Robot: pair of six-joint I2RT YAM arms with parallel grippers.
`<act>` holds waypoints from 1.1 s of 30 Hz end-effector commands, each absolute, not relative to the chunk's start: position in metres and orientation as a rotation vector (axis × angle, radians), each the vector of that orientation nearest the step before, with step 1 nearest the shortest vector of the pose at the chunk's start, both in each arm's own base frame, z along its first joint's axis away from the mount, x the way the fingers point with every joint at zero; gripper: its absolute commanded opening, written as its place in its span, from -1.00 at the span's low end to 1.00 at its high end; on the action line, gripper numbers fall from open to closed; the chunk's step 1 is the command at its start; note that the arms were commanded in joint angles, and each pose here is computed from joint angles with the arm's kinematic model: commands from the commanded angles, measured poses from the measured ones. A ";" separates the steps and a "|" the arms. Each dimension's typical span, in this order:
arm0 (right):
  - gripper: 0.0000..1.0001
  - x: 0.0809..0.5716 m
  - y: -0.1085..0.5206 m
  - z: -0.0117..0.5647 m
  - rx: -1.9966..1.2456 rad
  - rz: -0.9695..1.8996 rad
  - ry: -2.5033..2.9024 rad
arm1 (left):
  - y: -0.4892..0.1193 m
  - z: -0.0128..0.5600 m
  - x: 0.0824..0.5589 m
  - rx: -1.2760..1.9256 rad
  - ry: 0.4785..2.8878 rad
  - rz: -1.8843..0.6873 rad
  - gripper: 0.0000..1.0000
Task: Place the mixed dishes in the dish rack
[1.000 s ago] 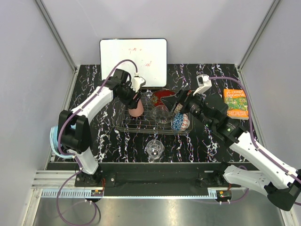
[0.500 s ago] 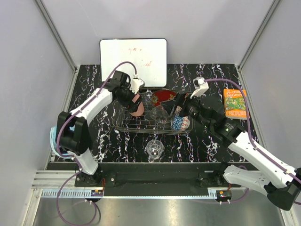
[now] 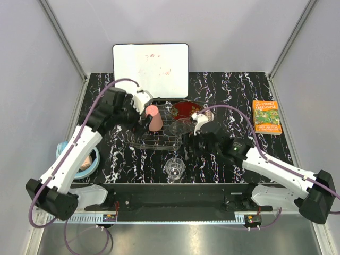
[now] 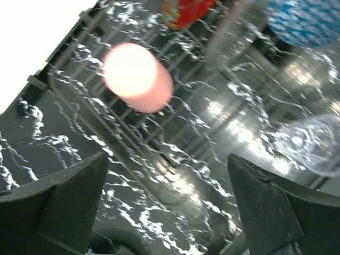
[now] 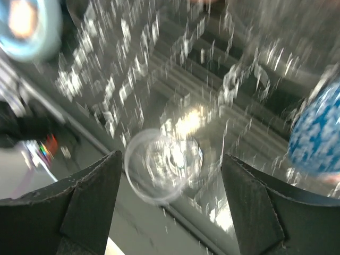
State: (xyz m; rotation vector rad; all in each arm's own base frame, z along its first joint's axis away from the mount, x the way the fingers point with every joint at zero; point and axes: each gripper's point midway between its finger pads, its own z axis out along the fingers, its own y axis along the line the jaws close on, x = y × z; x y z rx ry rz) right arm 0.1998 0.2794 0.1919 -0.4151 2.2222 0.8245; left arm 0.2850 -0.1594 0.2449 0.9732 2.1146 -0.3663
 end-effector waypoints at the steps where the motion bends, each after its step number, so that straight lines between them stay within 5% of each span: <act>1: 0.65 0.167 0.283 0.168 -0.499 0.817 2.293 | -0.156 0.198 0.238 1.030 2.247 -0.409 0.98; 7: 0.68 0.165 0.279 0.179 -0.456 0.796 2.255 | -0.180 0.187 0.186 1.218 2.203 -0.531 0.98; 17: 0.77 0.177 0.231 0.297 -0.203 0.852 1.910 | -0.246 0.153 0.160 1.434 2.179 -0.614 0.98; 33: 0.72 0.168 0.224 0.305 -0.150 0.923 1.888 | -0.278 0.108 0.157 1.484 2.251 -0.643 0.98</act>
